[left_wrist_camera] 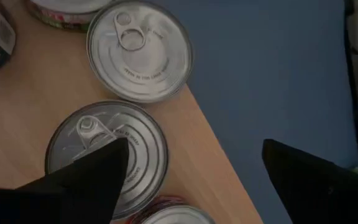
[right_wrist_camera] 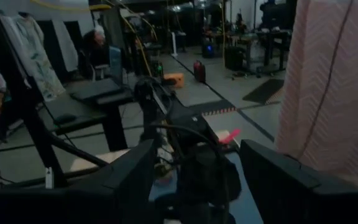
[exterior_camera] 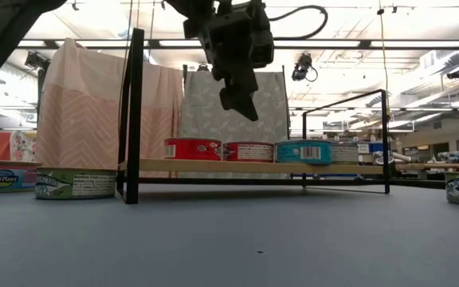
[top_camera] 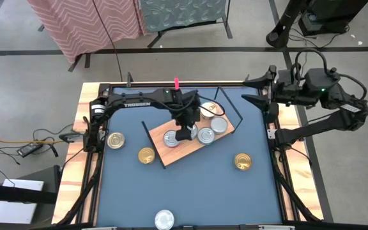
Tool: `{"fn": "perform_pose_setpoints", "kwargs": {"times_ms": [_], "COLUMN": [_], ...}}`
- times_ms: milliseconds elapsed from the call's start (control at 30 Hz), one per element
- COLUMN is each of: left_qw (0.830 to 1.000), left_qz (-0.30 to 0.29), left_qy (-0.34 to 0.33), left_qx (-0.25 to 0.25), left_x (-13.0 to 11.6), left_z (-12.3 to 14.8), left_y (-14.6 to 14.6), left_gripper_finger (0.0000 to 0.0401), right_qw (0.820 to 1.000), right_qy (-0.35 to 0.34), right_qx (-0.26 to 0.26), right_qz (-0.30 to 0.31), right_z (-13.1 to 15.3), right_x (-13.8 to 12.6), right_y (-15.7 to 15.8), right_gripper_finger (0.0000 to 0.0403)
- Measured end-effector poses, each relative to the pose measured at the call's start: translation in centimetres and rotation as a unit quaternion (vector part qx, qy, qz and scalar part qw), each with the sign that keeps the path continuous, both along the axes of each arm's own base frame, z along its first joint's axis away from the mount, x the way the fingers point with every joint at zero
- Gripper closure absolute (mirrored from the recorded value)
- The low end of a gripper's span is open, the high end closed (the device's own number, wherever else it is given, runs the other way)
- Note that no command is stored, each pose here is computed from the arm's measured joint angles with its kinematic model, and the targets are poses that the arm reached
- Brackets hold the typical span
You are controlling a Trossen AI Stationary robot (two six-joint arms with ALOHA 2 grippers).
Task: Stack canned seafood by type on shelf
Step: Stack the red tuna can on top of the red tuna can on the shelf
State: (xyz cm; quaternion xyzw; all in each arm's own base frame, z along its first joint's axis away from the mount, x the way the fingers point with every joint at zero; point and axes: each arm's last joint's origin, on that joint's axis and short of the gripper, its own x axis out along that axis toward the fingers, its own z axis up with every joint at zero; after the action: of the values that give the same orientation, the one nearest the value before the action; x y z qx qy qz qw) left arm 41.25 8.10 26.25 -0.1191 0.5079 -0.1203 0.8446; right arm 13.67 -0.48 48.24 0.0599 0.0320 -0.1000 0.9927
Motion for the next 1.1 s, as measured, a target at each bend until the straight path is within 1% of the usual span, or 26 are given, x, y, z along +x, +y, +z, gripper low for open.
{"fn": "perform_pose_setpoints", "kwargs": {"times_ms": [67,167,267,367,467,667,900,1100], "left_qw": [1.0,0.998,0.992,0.988,0.988,0.988,0.988,0.992], "left_qz": [-0.004,-0.003,0.011,0.028,0.039,0.043,0.042,0.054], "left_qy": [0.005,0.008,0.018,0.024,0.032,0.046,0.046,0.043], "left_qx": [0.017,0.065,0.121,0.153,0.149,0.143,0.14,0.106], "left_x": [0.0,-0.1,-0.3,-0.6,-0.5,-0.6,-0.5,-0.5], "left_z": [-0.3,-0.4,-0.4,-0.5,-1.1,-1.7,-1.8,-1.8], "left_y": [0.2,0.8,1.9,3.1,3.9,4.4,4.4,4.2], "left_gripper_finger": [0.0024,0.0025,0.0037,0.0052,0.0068,0.0111,0.0192,0.0258], "right_qw": [1.0,1.0,1.0,1.0,1.0,1.0,1.0,1.0], "right_qy": [0.009,0.021,0.025,0.027,0.027,0.022,0.008,0.0], "right_qx": [-0.001,-0.001,-0.003,-0.004,-0.006,-0.009,-0.017,-0.022], "right_qz": [-0.006,-0.007,-0.006,-0.006,-0.006,0.0,0.0,0.0], "right_z": [-0.2,-0.4,-0.5,-0.5,-0.5,-0.4,-0.1,0.1], "right_x": [-0.1,0.0,0.2,0.4,0.4,0.2,0.0,0.0], "right_y": [0.0,0.0,0.0,0.0,0.0,0.0,0.0,0.0], "right_gripper_finger": [0.0156,0.0156,0.0156,0.0156,0.0156,0.0156,0.0156,0.0156]}}
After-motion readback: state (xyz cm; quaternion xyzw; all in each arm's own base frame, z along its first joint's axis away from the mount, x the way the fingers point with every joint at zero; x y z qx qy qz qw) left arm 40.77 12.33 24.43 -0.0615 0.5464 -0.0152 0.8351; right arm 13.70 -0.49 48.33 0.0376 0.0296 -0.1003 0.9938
